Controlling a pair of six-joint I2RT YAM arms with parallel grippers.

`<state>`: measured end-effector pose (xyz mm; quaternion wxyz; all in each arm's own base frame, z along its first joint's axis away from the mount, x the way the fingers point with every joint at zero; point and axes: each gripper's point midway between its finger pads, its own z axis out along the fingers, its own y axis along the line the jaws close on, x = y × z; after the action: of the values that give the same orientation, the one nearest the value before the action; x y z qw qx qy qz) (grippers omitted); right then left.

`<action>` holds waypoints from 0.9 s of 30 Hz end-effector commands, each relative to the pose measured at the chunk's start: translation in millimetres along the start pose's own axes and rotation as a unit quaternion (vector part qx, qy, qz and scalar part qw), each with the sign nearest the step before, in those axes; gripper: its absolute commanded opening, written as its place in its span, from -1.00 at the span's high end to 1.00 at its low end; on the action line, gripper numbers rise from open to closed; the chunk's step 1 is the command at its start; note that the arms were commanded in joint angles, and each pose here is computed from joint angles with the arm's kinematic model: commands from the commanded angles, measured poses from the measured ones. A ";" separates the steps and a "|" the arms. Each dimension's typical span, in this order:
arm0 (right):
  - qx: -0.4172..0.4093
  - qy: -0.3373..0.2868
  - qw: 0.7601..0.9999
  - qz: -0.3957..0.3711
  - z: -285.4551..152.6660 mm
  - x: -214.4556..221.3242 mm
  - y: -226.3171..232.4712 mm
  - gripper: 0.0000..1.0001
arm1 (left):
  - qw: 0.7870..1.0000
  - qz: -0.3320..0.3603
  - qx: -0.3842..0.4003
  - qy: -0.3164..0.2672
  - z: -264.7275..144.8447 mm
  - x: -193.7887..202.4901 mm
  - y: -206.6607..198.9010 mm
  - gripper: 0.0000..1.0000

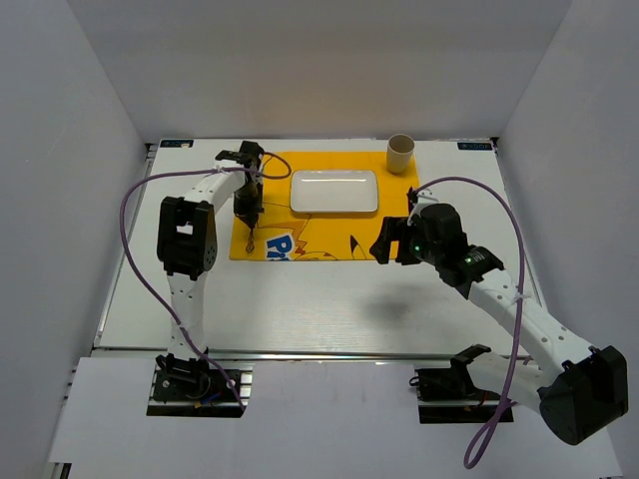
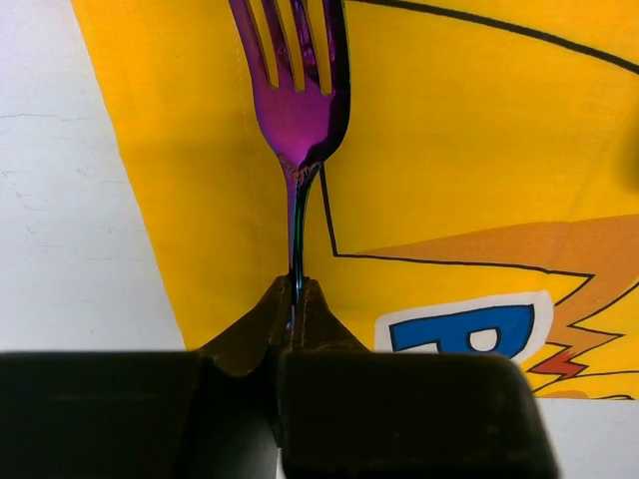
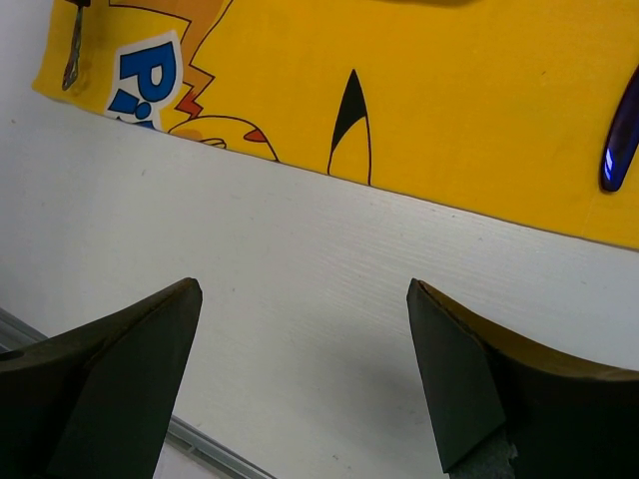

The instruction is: Set the dinner table for one person

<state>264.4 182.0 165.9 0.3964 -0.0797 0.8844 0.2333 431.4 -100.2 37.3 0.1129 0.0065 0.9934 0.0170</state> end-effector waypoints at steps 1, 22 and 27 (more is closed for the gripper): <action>-0.011 -0.015 1.000 -0.011 1.5 -5.6 3.5 -0.78 | 1.000 -0.004 -0.003 -0.011 -5.4 -6.1 -1.8 0.73; -0.012 -0.016 1.000 -0.011 0.0 -4.7 3.4 -0.79 | 1.000 -0.004 -0.016 -0.023 -18.9 -6.2 -3.3 0.27; -0.008 -0.021 1.000 -0.015 -5.4 -11.0 4.1 -0.78 | 0.999 -0.015 -0.007 -0.049 -39.9 -12.3 -4.0 0.06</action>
<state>262.4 182.1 160.7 0.3928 -0.0839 0.8857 0.2326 424.4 -101.4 25.3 0.0954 0.0003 0.9948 0.0368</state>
